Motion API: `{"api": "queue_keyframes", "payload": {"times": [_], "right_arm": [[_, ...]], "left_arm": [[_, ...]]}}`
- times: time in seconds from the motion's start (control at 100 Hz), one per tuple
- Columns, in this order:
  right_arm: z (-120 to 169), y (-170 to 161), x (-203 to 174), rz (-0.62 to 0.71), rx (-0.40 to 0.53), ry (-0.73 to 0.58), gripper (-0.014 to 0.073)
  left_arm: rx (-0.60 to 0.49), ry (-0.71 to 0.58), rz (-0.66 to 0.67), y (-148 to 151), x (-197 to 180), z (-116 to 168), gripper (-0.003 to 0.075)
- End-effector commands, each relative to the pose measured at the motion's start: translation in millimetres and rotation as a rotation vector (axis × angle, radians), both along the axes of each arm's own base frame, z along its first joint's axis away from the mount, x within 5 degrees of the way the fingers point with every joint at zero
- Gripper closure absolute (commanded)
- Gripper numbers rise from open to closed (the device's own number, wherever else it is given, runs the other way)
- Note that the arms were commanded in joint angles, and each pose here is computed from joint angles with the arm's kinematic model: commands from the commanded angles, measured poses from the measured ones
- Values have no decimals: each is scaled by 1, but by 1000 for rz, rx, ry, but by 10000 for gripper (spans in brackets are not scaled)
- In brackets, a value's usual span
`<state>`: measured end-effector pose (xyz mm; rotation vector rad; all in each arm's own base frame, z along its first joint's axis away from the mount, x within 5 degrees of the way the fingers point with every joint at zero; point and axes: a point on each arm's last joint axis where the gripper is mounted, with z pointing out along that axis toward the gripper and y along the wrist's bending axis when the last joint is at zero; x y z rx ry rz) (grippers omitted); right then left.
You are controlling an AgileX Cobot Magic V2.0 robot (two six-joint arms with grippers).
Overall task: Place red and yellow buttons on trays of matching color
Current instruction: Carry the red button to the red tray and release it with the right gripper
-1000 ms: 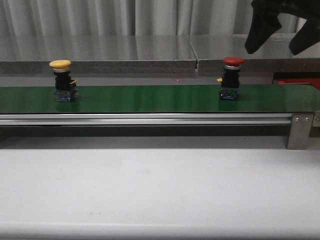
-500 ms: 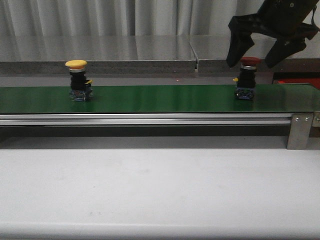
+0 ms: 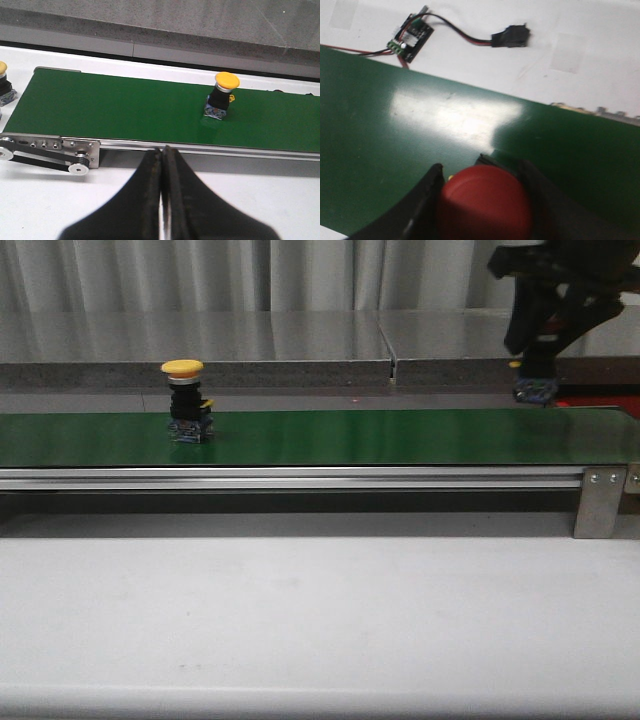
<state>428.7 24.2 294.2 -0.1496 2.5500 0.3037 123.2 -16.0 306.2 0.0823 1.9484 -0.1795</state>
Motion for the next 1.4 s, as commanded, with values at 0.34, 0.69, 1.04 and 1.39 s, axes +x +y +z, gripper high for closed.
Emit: {"api": "queue_keyframes", "payload": {"times": [0.34,0.69,1.04,1.39], "right_arm": [[77,-161,-22,-371,-42,-222,496],[16,-211,4,-488,-44,-199,496],[-34,-219,23,-500,-29,-128,496],[-52,-220,26,-499,-13,-85,344]], "left_arm": [[-25,-82,12,0,2,14,739],[-25,-82,12,0,2,14,739],[-25,-82,12,0,2,14,739],[-25,-82,12,0,2,14,739]]}}
